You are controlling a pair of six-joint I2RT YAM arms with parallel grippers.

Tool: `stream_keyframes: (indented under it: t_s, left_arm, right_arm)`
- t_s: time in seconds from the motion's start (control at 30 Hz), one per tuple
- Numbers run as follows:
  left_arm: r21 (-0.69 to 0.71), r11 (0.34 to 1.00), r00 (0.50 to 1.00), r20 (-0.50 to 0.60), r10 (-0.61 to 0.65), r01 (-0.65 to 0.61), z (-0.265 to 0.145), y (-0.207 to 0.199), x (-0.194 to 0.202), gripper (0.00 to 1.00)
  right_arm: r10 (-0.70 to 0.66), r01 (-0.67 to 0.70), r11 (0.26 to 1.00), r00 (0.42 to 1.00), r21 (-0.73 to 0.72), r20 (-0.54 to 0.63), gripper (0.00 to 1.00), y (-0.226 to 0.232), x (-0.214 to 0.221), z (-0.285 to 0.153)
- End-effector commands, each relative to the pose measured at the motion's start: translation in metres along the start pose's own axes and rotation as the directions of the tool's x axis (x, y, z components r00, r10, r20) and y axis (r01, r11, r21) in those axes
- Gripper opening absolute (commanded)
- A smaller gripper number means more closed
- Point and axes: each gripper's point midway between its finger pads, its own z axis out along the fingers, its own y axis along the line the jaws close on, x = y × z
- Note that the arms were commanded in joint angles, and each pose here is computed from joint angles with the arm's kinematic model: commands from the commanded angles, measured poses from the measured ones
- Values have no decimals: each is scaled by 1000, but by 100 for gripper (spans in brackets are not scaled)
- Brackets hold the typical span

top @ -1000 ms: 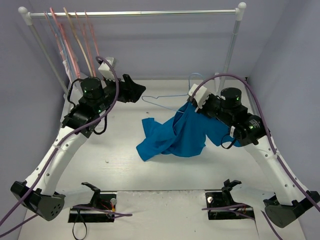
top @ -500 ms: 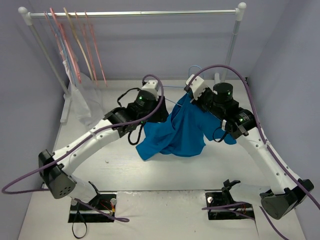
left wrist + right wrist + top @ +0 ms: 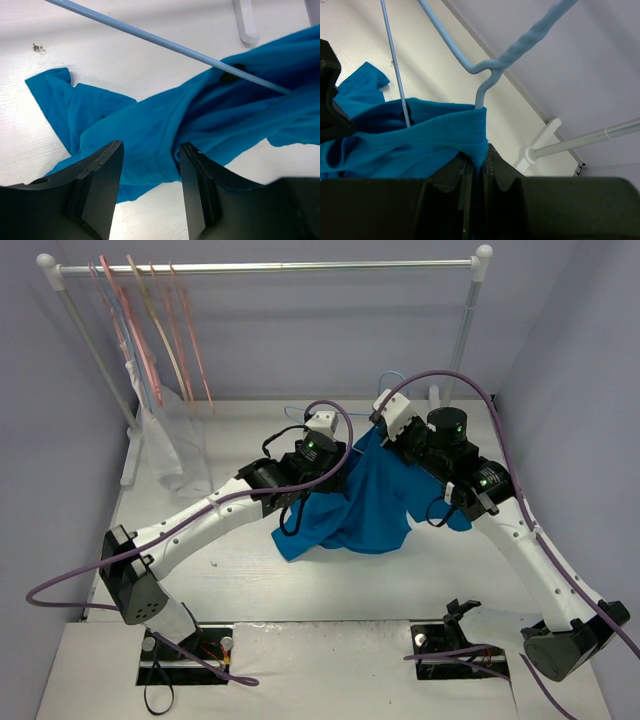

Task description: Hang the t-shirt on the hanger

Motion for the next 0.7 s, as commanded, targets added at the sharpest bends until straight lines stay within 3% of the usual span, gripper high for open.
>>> stream_keyframes:
  t_s: [0.0, 0.37, 0.63, 0.67]
  left_arm:
    - [15, 999, 995, 87, -40, 39, -7, -11, -28, 47]
    - [-46, 999, 999, 45, -26, 28, 9, 2, -7, 36]
    - [-102, 995, 1000, 17, -13, 14, 10, 17, 7, 36]
    - [-101, 995, 1000, 10, -14, 15, 11, 18, 9, 31]
  right_arm:
    - [7, -17, 996, 993, 86, 118, 0, -20, -32, -15]
    - [2, -12, 996, 994, 93, 107, 0, -21, -29, -15]
    - [-2, -7, 995, 995, 96, 99, 0, -21, -27, -14]
    - [-2, -7, 995, 995, 96, 99, 0, -21, -27, -14]
